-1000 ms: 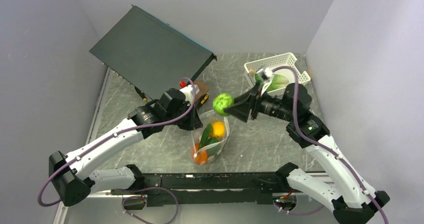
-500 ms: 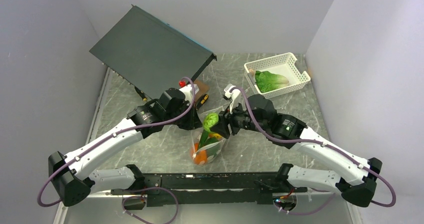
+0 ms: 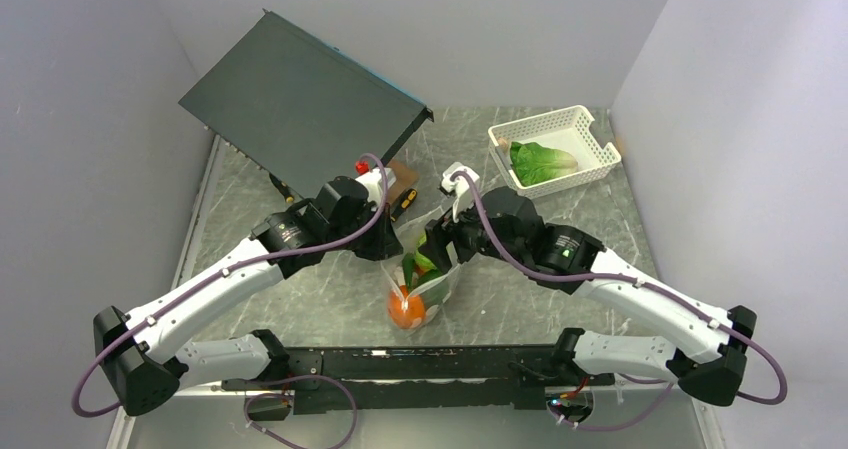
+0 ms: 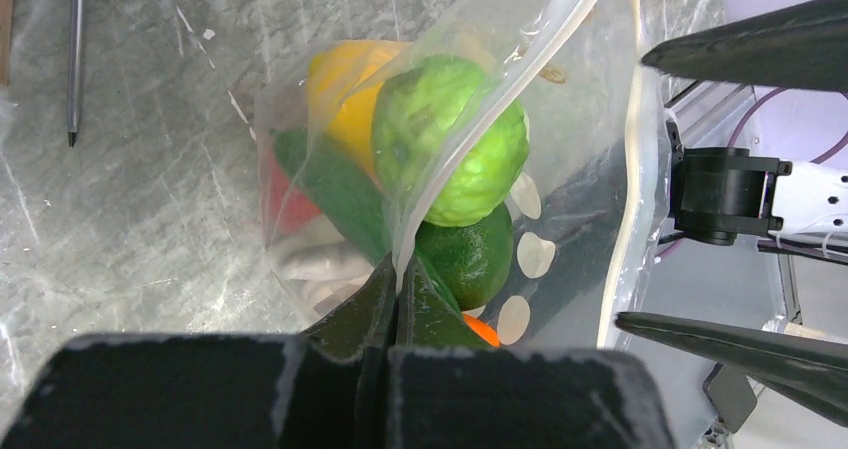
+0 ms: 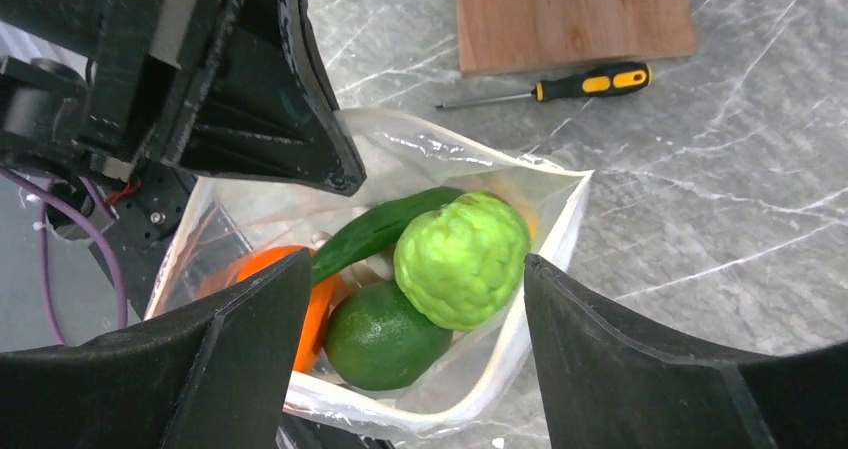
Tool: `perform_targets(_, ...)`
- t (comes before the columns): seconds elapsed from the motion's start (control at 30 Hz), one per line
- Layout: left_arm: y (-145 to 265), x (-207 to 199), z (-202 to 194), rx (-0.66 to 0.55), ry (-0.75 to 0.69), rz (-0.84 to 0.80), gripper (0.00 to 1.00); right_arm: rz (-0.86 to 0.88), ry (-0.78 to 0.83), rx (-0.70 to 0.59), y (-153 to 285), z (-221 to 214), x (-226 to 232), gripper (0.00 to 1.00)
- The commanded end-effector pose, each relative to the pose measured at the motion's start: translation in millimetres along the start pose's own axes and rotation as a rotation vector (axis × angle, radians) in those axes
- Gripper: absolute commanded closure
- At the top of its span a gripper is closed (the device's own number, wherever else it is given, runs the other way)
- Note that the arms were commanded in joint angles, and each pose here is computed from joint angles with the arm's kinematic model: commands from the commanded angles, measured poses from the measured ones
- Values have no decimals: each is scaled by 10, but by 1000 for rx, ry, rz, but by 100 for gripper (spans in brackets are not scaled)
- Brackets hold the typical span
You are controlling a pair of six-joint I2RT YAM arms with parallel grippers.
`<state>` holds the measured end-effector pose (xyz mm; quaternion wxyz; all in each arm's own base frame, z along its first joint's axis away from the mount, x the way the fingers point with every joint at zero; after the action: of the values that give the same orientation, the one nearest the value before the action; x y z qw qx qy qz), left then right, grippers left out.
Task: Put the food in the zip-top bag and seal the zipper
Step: Place the fake vegetable in the zipper food storage bag.
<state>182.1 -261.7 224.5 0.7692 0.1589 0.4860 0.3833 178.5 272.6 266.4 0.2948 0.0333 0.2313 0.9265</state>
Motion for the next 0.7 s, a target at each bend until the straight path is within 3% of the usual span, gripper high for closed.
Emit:
perform_targets(0.0, 114, -89, 126, -47, -11, -18, 100, -43, 5, -137, 142, 485, -88, 21)
perform_targets(0.33, 128, -47, 115, -47, -17, -1, 100, -297, -74, -267, 274, 944, -576, 24)
perform_targets(0.67, 128, -27, 93, -45, -15, 0, 100, -538, -298, -269, 243, 742, -1570, 23)
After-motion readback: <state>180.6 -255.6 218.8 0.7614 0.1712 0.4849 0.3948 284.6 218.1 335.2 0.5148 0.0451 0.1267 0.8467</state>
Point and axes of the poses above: each gripper's point midway between its finger pads, its own y axis back along the fingers, its own x axis along the line the jaws close on, z = x × y, the point moved 1 cm from there along y, back along the fingers, and after that the axes turned 13 degrees about y, right-handed, at the moved point
